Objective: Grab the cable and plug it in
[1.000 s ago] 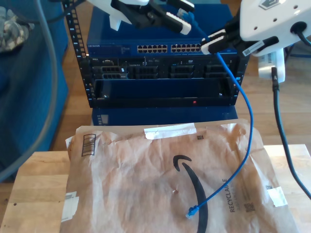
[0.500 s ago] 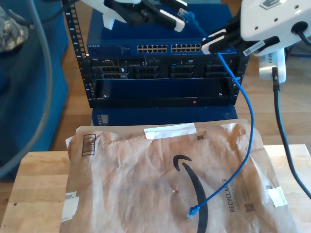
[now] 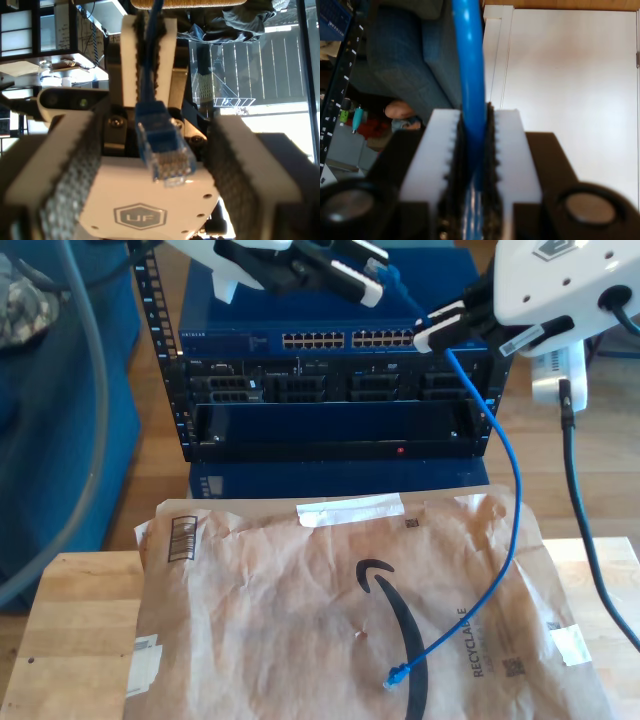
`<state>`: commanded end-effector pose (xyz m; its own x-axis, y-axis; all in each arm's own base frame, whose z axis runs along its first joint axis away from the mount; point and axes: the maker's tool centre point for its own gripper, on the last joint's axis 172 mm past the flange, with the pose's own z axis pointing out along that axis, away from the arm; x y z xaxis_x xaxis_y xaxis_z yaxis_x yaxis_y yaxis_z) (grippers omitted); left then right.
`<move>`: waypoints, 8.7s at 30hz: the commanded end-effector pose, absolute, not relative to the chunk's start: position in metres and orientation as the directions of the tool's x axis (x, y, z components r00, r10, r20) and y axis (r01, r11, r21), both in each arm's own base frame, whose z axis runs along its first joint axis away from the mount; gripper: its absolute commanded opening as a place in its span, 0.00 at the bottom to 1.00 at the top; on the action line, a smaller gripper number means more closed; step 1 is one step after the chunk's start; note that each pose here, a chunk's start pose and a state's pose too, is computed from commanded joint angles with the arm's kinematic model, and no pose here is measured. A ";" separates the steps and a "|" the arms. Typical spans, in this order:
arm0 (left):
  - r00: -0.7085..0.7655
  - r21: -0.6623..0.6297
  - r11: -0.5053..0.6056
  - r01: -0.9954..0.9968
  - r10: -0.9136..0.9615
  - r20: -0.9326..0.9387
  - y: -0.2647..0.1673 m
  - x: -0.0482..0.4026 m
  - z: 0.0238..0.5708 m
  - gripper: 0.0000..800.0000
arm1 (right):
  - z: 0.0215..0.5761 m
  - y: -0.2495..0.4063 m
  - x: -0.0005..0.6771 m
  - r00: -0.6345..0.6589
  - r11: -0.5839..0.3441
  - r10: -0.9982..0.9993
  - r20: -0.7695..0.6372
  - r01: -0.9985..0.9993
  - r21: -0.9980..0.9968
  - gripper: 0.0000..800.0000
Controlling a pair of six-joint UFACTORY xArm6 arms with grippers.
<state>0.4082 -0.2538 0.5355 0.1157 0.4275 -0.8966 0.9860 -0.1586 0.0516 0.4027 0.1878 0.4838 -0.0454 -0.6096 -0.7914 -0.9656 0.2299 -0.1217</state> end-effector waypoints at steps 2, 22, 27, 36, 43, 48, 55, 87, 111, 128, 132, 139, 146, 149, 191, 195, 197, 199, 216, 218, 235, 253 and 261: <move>0.117 0.053 -0.159 0.986 0.427 -0.897 -0.254 0.408 0.535 0.33 | 0.483 0.188 0.403 -0.045 0.230 -0.611 -0.791 -0.966 -0.122 0.00; 0.119 0.059 -0.151 0.987 0.429 -0.895 -0.252 0.409 0.537 0.14 | 0.484 0.188 0.402 -0.044 0.228 -0.610 -0.791 -0.966 -0.122 0.00; 0.121 0.059 -0.153 0.986 0.431 -0.894 -0.252 0.408 0.537 0.05 | 0.485 0.188 0.403 -0.043 0.228 -0.610 -0.792 -0.966 -0.123 0.00; 0.119 0.057 -0.153 0.987 0.431 -0.895 -0.251 0.408 0.537 0.01 | 0.484 0.189 0.403 -0.043 0.226 -0.609 -0.792 -0.967 -0.121 0.79; 0.065 0.014 -0.119 0.993 0.435 -0.898 -0.243 0.414 0.535 0.01 | 0.523 0.162 0.416 0.032 0.289 -0.675 -0.737 -0.908 -0.305 1.00; -0.175 -0.242 -0.098 0.965 0.446 -0.878 -0.235 0.409 0.512 0.01 | 0.532 0.148 0.419 0.132 0.224 -0.769 -0.626 -0.861 -0.457 1.00; -0.307 -0.373 -0.143 0.917 0.347 -0.886 -0.234 0.407 0.521 0.01 | 0.544 0.183 0.405 0.268 0.110 -0.762 -0.589 -0.843 -0.526 1.00; -0.583 -0.601 -0.400 0.692 0.182 -0.792 -0.208 0.390 0.572 0.03 | 0.588 0.240 0.380 0.492 0.170 -0.660 -0.567 -0.638 -0.751 1.00; -0.608 -0.590 -0.469 0.657 0.132 -0.783 -0.196 0.395 0.576 0.04 | 0.581 0.260 0.386 0.555 0.139 -0.637 -0.535 -0.599 -0.788 0.94; -0.608 -0.589 -0.467 0.659 0.132 -0.783 -0.196 0.395 0.576 0.04 | 0.584 0.262 0.390 0.547 0.170 -0.628 -0.553 -0.597 -0.784 0.53; -0.606 -0.589 -0.467 0.660 0.132 -0.784 -0.196 0.395 0.577 0.04 | 0.582 0.264 0.391 0.544 0.171 -0.627 -0.558 -0.603 -0.780 0.48; -0.605 -0.587 -0.468 0.661 0.131 -0.785 -0.196 0.395 0.578 0.04 | 0.582 0.265 0.391 0.543 0.172 -0.624 -0.562 -0.605 -0.777 0.40; -0.619 -0.603 -0.465 0.648 0.140 -0.773 -0.196 0.395 0.576 0.04 | 0.582 0.274 0.385 0.556 0.161 -0.609 -0.566 -0.612 -0.774 0.39; -0.630 -0.616 -0.465 0.636 0.149 -0.762 -0.196 0.394 0.577 0.04 | 0.581 0.274 0.385 0.556 0.159 -0.610 -0.565 -0.612 -0.774 0.38; -0.595 -0.584 0.143 0.799 0.318 -0.738 -0.082 0.451 0.436 1.00 | 0.482 0.201 0.455 0.360 0.215 -0.822 -0.442 -0.522 -0.825 0.00; -0.624 -0.591 0.234 0.772 0.456 -0.634 -0.039 0.412 0.382 1.00 | 0.458 0.177 0.461 0.320 0.185 -0.875 -0.363 -0.472 -0.862 0.00; -0.578 -0.536 0.235 0.811 0.469 -0.668 -0.009 0.403 0.367 1.00 | 0.456 0.167 0.459 0.311 0.172 -0.893 -0.326 -0.433 -0.885 0.00; -0.512 -0.463 0.227 0.857 0.480 -0.712 0.021 0.390 0.356 1.00 | 0.446 0.155 0.460 0.283 0.179 -0.907 -0.311 -0.410 -0.895 0.00; -0.384 -0.476 0.104 0.873 0.748 -0.541 0.110 0.152 0.261 1.00 | 0.412 0.121 0.472 0.198 0.087 -0.969 -0.146 -0.277 -0.957 0.00; -0.345 -0.435 0.082 0.897 0.745 -0.571 0.103 0.136 0.259 1.00 | 0.406 0.120 0.471 0.196 0.084 -0.970 -0.145 -0.287 -0.954 0.00; -0.301 -0.445 0.024 0.895 0.770 -0.563 0.102 -0.021 0.142 1.00 | 0.376 0.116 0.465 0.184 0.072 -0.973 -0.139 -0.333 -0.940 0.00; -0.178 -0.328 0.035 0.944 0.891 -0.417 0.116 -0.035 0.077 1.00 | 0.372 0.114 0.464 0.181 0.070 -0.974 -0.138 -0.339 -0.938 0.00; -0.150 -0.304 0.030 0.952 0.913 -0.380 0.123 -0.043 0.062 1.00 | 0.366 0.116 0.462 0.188 0.059 -0.973 -0.132 -0.349 -0.935 0.00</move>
<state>-0.0426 0.1229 0.0620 -0.1501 0.9127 -0.3801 0.9523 0.0302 -0.3036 0.4618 0.1164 0.3660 0.1883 -0.9732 -0.1320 -0.3493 0.0592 -0.9351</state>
